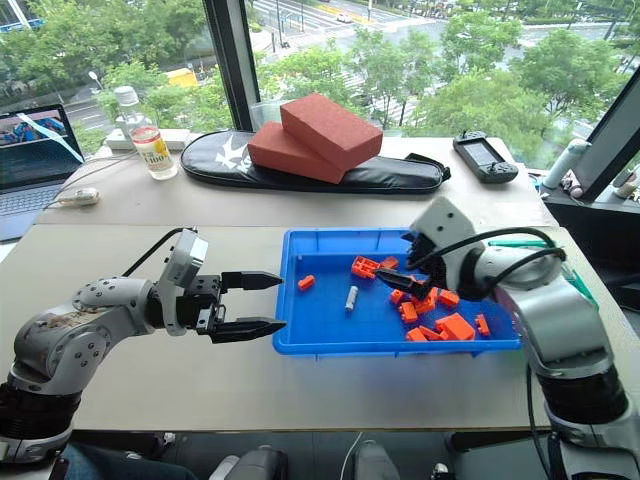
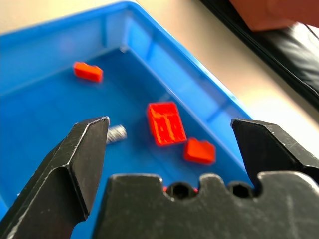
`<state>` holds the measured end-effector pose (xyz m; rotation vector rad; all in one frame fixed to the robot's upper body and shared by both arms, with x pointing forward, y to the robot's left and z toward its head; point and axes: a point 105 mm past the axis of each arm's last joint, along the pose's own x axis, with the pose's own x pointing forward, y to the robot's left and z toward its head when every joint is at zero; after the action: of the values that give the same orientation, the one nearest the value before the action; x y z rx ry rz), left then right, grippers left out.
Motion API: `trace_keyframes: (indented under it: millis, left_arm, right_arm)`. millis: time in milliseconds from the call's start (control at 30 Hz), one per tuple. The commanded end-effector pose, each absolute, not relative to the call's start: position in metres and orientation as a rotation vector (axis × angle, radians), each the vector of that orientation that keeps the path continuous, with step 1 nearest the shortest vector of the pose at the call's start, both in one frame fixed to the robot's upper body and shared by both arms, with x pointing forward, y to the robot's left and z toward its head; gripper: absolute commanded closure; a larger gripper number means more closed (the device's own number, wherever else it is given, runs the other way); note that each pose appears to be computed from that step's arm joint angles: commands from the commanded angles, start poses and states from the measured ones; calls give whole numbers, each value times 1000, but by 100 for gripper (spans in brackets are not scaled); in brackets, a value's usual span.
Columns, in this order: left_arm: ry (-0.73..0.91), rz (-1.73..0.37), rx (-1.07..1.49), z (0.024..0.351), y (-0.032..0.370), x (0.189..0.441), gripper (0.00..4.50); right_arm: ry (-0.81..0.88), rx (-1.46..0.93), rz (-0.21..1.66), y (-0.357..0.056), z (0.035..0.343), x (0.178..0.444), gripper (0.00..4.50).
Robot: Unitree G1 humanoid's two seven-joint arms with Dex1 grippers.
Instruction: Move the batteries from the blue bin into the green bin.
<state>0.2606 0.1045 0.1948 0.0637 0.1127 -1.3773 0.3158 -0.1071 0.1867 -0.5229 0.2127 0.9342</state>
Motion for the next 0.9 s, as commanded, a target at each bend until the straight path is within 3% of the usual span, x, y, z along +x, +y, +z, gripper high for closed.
trace_keyframes:
  millis: [33,267,633,867,900]
  left_arm:
    - [69,-1384,92,205,103,259,0]
    - [64,-1378,91,205,102,257,0]
    - [56,-1372,83,207,103,256,0]
    - [62,-1369,86,206,104,255,0]
    - [62,-1369,86,206,104,255,0]
  right_arm:
    - [220,-557,985,-95,177,321,13]
    - [254,-580,976,-100,161,350,13]
    - [389,-549,1079,-100,116,351,13]
    - [404,-524,1064,-101,111,356,13]
    - [403,-523,1067,-101,111,355,37]
